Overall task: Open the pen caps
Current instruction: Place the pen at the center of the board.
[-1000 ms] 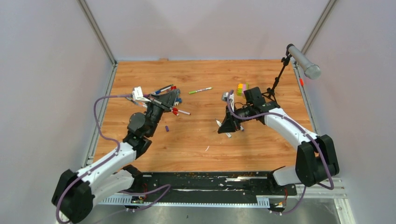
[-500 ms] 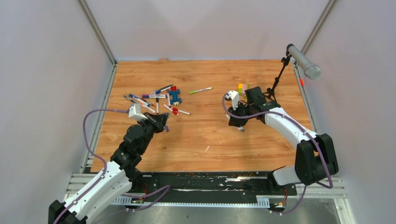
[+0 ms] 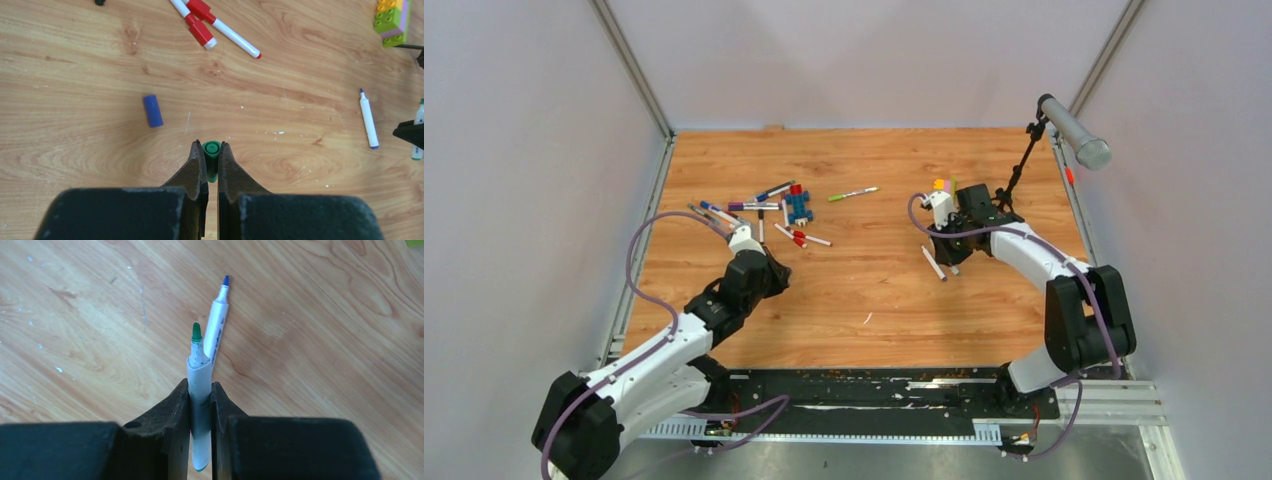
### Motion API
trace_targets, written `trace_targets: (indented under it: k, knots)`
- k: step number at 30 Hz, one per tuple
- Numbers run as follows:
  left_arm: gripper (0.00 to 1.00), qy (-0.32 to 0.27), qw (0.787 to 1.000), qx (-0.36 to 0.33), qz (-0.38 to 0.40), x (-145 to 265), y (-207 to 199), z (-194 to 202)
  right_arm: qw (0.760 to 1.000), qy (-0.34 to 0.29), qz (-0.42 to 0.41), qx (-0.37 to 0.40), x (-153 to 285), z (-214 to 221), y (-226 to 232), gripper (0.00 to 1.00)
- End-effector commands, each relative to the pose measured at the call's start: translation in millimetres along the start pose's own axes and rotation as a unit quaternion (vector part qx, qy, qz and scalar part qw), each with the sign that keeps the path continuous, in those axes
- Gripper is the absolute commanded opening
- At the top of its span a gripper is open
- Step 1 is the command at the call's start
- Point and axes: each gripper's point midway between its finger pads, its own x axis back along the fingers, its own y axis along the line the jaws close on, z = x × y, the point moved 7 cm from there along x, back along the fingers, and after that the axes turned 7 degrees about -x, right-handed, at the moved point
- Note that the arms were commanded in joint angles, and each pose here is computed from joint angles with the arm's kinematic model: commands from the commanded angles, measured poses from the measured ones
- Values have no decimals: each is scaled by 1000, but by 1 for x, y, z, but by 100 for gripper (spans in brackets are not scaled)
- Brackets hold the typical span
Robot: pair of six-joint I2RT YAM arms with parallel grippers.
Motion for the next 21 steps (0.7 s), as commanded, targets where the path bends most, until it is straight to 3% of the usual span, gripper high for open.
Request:
trace_targets:
  k: [1, 12, 21]
  knots:
    - [0, -1, 1000, -4, 4, -1, -5, -7, 999, -16, 33, -20, 0, -13, -15, 0]
    - [0, -8, 1000, -3, 3, 1, -2, -6, 997, 18, 44, -57, -13, -3, -29, 1]
    - [0, -6, 1000, -1, 6, 1, -2, -5, 997, 41, 26, -68, -22, 2, -28, 10]
